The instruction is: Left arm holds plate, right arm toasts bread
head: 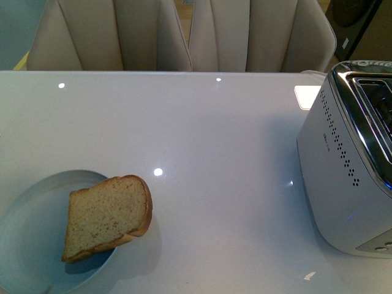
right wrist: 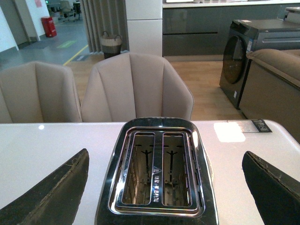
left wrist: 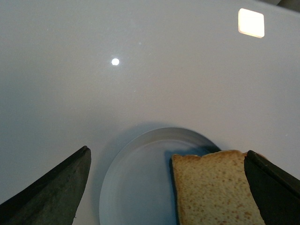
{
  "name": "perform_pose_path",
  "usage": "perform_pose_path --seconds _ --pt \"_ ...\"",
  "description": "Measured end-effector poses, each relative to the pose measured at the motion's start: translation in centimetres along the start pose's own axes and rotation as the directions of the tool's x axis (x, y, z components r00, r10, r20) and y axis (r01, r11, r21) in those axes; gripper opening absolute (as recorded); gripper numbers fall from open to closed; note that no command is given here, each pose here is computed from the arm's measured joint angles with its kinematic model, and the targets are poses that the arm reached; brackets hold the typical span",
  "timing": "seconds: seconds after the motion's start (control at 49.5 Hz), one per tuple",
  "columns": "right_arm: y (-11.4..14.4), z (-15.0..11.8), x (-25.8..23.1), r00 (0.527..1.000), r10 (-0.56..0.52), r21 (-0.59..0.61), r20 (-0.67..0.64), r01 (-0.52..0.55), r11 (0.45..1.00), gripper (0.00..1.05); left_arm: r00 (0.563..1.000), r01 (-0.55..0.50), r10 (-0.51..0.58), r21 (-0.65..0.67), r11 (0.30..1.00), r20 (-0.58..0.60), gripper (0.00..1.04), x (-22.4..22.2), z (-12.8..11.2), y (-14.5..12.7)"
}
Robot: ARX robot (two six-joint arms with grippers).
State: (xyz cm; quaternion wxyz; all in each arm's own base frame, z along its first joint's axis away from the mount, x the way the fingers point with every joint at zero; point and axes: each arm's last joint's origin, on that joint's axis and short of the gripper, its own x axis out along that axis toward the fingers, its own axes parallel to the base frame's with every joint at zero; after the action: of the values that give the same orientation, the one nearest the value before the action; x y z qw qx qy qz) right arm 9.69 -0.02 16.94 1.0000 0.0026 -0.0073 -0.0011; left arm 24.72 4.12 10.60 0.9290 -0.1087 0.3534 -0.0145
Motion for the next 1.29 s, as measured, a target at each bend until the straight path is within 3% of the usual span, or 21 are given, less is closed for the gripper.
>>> perform_pose_path --seconds 0.283,0.607,1.152,1.294 --pt "0.0 0.0 0.0 1.0 0.0 0.0 0.0 0.0 1.0 0.96 0.98 -0.139 0.135 -0.013 0.99 -0.147 0.98 5.0 -2.8 3.3" --pt "0.0 0.0 0.0 1.0 0.0 0.0 0.0 0.0 1.0 0.96 0.955 -0.132 0.129 0.008 0.991 -0.267 0.98 7.7 -5.5 3.9" --pt "0.0 0.0 0.0 1.0 0.0 0.0 0.0 0.0 1.0 0.96 0.921 -0.1 0.128 0.095 0.99 -0.367 0.97 8.4 -7.3 3.4" --pt "0.0 0.0 0.0 1.0 0.0 0.0 0.0 0.0 1.0 0.96 0.9 -0.095 0.126 0.096 0.991 -0.418 0.71 8.6 -8.1 3.4"
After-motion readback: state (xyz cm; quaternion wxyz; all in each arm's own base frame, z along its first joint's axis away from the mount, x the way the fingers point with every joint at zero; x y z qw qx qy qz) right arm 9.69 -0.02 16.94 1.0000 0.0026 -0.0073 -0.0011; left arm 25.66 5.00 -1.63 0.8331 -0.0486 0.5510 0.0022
